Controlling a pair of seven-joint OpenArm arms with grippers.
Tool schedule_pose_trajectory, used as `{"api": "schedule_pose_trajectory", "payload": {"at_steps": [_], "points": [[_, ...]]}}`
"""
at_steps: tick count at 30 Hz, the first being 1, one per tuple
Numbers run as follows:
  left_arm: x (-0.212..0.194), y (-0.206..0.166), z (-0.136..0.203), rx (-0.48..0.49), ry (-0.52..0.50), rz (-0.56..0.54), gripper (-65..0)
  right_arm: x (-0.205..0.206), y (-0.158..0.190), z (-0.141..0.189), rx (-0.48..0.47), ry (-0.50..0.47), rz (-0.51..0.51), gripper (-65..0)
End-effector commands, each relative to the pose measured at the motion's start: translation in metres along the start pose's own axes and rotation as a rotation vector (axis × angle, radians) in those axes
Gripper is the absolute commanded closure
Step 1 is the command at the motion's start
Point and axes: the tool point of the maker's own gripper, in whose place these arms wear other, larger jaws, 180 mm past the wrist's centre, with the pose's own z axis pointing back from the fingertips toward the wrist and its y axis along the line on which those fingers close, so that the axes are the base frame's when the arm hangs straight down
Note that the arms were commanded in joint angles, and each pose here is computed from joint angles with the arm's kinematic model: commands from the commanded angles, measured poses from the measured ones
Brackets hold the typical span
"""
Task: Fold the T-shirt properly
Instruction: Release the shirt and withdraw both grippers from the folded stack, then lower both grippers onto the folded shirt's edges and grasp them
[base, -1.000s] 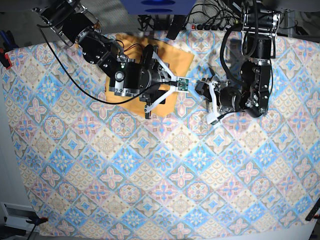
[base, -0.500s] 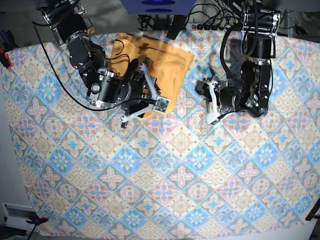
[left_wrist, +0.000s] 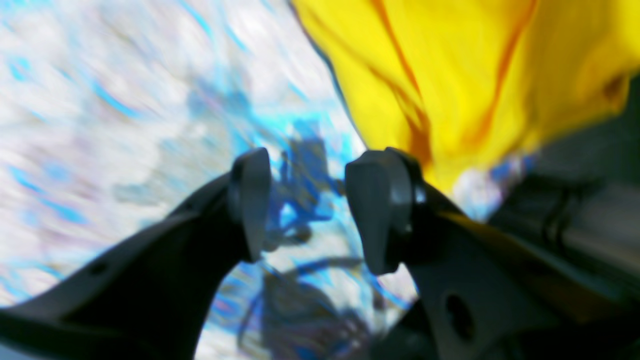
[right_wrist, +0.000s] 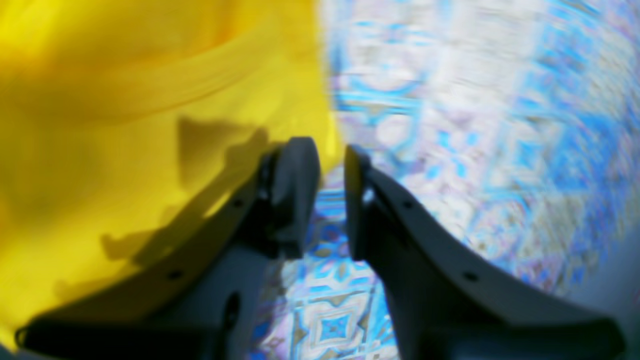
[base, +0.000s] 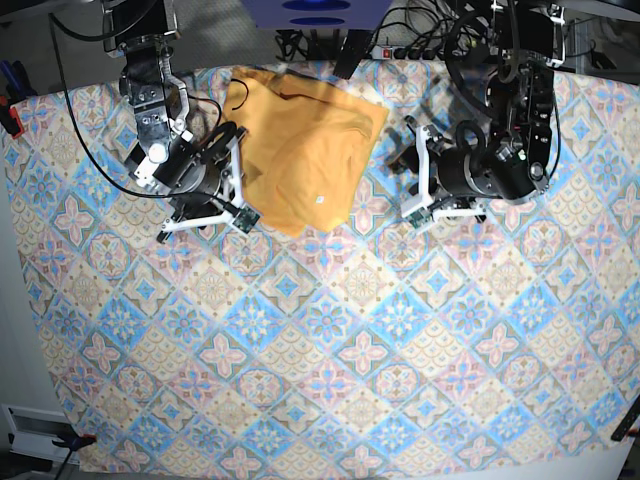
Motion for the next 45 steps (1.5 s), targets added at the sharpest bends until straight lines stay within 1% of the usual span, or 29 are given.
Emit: {"api": "schedule_pose_trajectory", "payload": {"at_steps": [1,3,5,7,10,17,20,24,28,30,33,34,38,41,43,45], "points": [[0.002,-0.004,0.002,-0.012,-0.017,-0.006,-26.1,-0.001,-0.013,0.004,-0.044,0.003,-0.015,-9.8],[-0.008,-0.012,0.000,-0.029,0.003,0.005,-20.7,-0.009,-0.024,0.005,-0.083,0.033,-0.041,-8.7],[-0.017,-0.023,-0.004,-0.057,0.030,-0.010,-12.7,-0.023,-0.032,0.007,-0.123,0.081,-0.059,-8.5],[-0.022,-0.035,-0.008,-0.090,0.054,-0.038,-8.6,-0.031,-0.037,0.008,-0.152,0.113,-0.053,-8.4],[-0.023,-0.060,-0.016,-0.152,0.076,-0.096,-8.4,-0.037,-0.038,0.009,-0.160,0.133,-0.054,-8.2],[-0.024,-0.111,-0.028,-0.279,0.108,-0.210,-8.1,-0.044,-0.040,0.010,-0.166,0.147,-0.071,-8.2],[-0.025,-0.113,-0.028,-0.286,0.111,-0.218,-7.9,-0.054,-0.049,0.013,-0.188,0.165,-0.107,-8.2],[-0.037,-0.105,-0.026,-0.271,0.148,-0.232,-7.8,-0.063,-0.056,0.016,-0.206,0.180,-0.135,-8.2],[-0.047,-0.088,-0.027,-0.195,0.202,-0.266,-7.8,-0.068,-0.049,0.015,-0.192,0.191,-0.130,-8.4],[-0.049,-0.090,-0.029,-0.181,0.225,-0.305,-7.9,-0.069,-0.047,0.014,-0.185,0.195,-0.129,-8.5],[-0.041,-0.102,-0.035,-0.199,0.225,-0.376,-7.9,-0.071,-0.041,0.008,-0.162,0.206,-0.123,-8.5],[-0.038,-0.106,-0.038,-0.212,0.223,-0.379,-7.9,-0.071,-0.040,0.008,-0.160,0.208,-0.125,-8.5],[-0.054,-0.105,-0.064,-0.256,0.309,-0.321,-7.9,-0.071,-0.043,0.008,-0.164,0.207,-0.129,-8.5],[-0.073,-0.107,-0.077,-0.291,0.390,-0.316,-7.9,-0.070,-0.040,0.006,-0.156,0.207,-0.125,-8.6],[-0.077,-0.109,-0.078,-0.297,0.402,-0.323,-7.9,-0.072,-0.035,0.002,-0.137,0.216,-0.124,-8.6],[-0.077,-0.108,-0.078,-0.298,0.404,-0.323,-7.9,-0.068,-0.023,-0.006,-0.100,0.218,-0.099,-8.6]]}}
